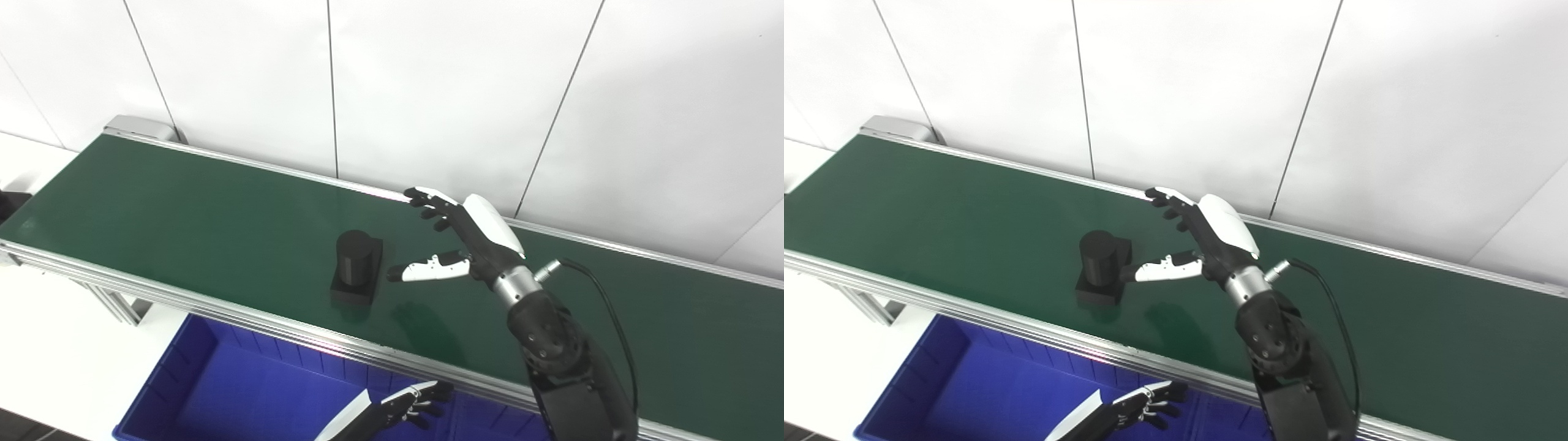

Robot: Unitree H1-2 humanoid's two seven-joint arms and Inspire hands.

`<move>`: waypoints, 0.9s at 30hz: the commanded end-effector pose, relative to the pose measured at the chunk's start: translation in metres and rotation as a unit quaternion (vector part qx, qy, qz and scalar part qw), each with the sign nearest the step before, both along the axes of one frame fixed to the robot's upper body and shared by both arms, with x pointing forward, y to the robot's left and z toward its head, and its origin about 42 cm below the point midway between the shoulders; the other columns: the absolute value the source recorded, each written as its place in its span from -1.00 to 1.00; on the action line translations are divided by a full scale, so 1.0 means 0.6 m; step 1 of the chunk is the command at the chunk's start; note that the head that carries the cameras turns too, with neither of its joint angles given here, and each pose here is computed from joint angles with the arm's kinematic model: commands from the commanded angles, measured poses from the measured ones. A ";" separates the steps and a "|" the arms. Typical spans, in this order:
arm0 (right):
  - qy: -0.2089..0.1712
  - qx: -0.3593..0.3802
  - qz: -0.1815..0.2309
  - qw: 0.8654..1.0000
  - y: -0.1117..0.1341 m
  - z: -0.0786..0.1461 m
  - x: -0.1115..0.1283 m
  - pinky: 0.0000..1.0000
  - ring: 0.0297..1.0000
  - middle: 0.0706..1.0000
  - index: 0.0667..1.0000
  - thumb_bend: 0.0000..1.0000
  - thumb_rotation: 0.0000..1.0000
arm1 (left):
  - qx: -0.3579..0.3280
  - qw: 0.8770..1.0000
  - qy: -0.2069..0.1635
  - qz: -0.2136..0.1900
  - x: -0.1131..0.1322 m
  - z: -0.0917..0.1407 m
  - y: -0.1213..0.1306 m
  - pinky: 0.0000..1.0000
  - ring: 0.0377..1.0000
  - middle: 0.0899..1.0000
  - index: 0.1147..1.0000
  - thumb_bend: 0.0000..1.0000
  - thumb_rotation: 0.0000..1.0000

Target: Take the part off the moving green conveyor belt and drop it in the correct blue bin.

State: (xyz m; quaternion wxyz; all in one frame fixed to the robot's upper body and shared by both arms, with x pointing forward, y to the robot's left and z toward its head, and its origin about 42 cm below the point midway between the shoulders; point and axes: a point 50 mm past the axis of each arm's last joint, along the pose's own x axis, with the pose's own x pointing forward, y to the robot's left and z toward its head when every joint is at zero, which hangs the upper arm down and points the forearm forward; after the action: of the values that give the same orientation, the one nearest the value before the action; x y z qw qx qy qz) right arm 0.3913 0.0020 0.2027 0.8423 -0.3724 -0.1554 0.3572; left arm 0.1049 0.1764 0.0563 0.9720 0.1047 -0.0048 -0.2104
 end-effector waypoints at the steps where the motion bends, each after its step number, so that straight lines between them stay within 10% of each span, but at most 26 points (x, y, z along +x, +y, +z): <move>1: -0.038 0.018 0.015 0.999 0.029 0.041 0.004 0.39 0.58 0.67 0.72 0.88 -0.10 | -0.018 1.000 -0.018 0.004 0.003 0.010 -0.005 0.40 0.58 0.72 0.78 0.90 -0.69; 18: -0.036 -0.041 0.029 0.998 0.083 0.003 0.009 0.47 0.66 0.71 0.72 0.89 -0.13 | -0.027 0.999 -0.021 -0.003 0.004 0.011 -0.019 0.58 0.64 0.71 0.75 0.92 -0.75; 27: -0.003 -0.036 0.029 0.999 0.103 -0.026 0.000 0.21 0.44 0.58 0.64 0.77 -0.52 | -0.021 0.999 -0.027 -0.003 0.001 0.014 -0.021 0.55 0.63 0.71 0.75 0.94 -0.70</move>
State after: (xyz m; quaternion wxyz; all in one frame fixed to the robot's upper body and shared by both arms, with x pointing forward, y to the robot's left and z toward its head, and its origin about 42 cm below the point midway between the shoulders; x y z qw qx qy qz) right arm 0.3927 0.0455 0.1643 0.8144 -0.4194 -0.1077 0.3863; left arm 0.1055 0.1655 0.0565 0.9718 0.0954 -0.0086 -0.2154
